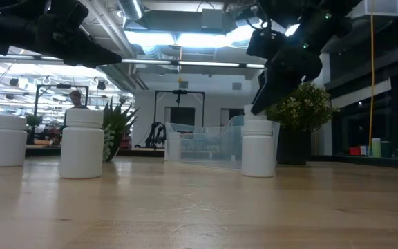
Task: Pick and place pill bottles into a basket
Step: Put the pill bottle into the transparent bin
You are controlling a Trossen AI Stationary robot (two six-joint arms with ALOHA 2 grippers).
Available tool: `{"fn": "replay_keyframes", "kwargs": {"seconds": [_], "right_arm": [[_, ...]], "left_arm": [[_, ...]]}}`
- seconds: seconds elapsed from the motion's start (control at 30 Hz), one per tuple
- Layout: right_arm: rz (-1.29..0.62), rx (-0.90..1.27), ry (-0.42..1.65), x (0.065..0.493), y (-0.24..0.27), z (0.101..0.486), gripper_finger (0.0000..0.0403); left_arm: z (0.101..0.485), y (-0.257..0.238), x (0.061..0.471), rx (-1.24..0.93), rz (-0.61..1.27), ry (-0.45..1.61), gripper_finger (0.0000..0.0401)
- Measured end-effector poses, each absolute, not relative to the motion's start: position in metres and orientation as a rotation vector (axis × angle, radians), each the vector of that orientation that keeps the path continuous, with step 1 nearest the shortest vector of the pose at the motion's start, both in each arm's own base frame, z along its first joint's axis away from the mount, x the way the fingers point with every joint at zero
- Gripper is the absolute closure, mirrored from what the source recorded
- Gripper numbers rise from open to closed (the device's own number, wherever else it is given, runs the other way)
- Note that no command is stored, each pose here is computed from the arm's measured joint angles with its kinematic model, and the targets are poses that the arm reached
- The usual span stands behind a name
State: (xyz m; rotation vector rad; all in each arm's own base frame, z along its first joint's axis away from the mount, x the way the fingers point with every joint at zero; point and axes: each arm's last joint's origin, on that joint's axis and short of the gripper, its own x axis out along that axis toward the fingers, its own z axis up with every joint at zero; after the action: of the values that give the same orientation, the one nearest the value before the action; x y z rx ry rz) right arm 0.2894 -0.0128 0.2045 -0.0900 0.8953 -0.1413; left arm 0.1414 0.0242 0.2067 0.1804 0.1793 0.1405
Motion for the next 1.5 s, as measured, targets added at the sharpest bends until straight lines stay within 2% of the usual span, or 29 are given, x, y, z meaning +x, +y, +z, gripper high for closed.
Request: {"fn": "replay_keyframes", "kwargs": {"seconds": [0.47,1.5], "right_arm": [[-0.171,-0.089,0.860,0.287,-0.013,0.187,0.0254],[-0.203,-0.044,0.840,0.284,-0.019,0.185,0.0254]], "left_arm": [[0.207,0.024,0.141,0.180,0.140,0.180,0.0395],[0.207,0.024,0.141,0.180,0.140,0.180,0.0395]]}}
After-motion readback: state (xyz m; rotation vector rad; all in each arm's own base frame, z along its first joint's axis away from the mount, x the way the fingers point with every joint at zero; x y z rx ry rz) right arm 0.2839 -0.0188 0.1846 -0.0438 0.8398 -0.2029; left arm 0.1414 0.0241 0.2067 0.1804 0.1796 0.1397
